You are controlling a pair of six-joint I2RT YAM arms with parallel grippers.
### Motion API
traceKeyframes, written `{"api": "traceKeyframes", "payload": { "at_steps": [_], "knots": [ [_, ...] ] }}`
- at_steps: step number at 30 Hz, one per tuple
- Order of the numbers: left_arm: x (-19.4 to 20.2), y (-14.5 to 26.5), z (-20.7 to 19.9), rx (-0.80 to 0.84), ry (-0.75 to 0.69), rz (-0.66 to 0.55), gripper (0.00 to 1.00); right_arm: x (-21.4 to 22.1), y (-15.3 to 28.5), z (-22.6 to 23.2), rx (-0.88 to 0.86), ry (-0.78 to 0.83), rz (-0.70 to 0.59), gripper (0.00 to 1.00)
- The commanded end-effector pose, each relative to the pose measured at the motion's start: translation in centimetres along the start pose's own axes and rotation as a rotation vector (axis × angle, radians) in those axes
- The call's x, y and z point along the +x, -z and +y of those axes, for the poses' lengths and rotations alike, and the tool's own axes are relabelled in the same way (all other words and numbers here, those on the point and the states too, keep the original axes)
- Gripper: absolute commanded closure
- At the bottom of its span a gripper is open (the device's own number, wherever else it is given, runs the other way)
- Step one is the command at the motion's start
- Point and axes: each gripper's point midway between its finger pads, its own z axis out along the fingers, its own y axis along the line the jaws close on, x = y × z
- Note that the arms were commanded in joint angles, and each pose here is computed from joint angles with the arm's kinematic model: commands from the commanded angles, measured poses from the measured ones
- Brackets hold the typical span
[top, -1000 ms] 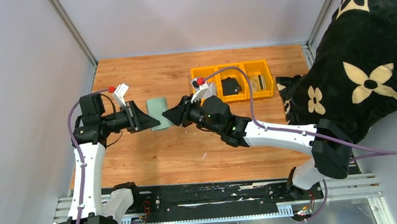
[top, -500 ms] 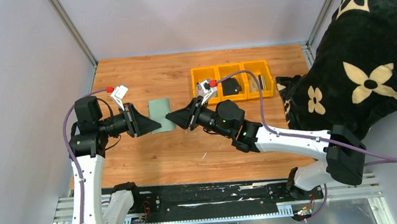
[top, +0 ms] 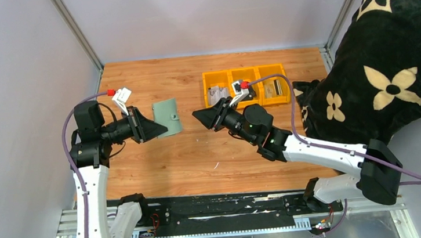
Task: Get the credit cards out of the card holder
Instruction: Pick up the card holder from the center of the board, then open the card holder.
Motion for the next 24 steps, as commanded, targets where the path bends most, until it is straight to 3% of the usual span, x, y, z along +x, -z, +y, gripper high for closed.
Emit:
{"api": "traceKeyframes", "payload": {
  "at_steps": [1,3,7,13,18,24],
  "knots": [
    [-1.9,0.3,0.4,-0.072,-0.03,-0.068,1.0,-2.1,1.0,3.5,0.04,0.23,-0.065,0.6],
    [-2.2,0.3,1.2,-0.122,-0.022,-0.098,1.0,-2.5,1.2,4.5,0.082,0.309,-0.087,0.45],
    [-2.1,0.4,1.9,-0.16,-0.002,-0.134,1.0,-2.4,-0.1,5.1,0.175,0.436,-0.073,0.38],
    [-1.5,0.4,2.4,-0.184,0.017,-0.142,1.0,-0.8,-2.8,4.9,0.278,0.54,-0.043,0.39],
    [-1.2,0.3,2.7,-0.186,0.031,-0.136,1.0,0.3,-4.5,5.7,0.262,0.593,-0.035,0.48],
    [-1.2,0.2,2.7,-0.184,0.032,-0.133,1.0,1.3,-5.6,5.8,0.251,0.602,-0.016,0.51]
  ]
}}
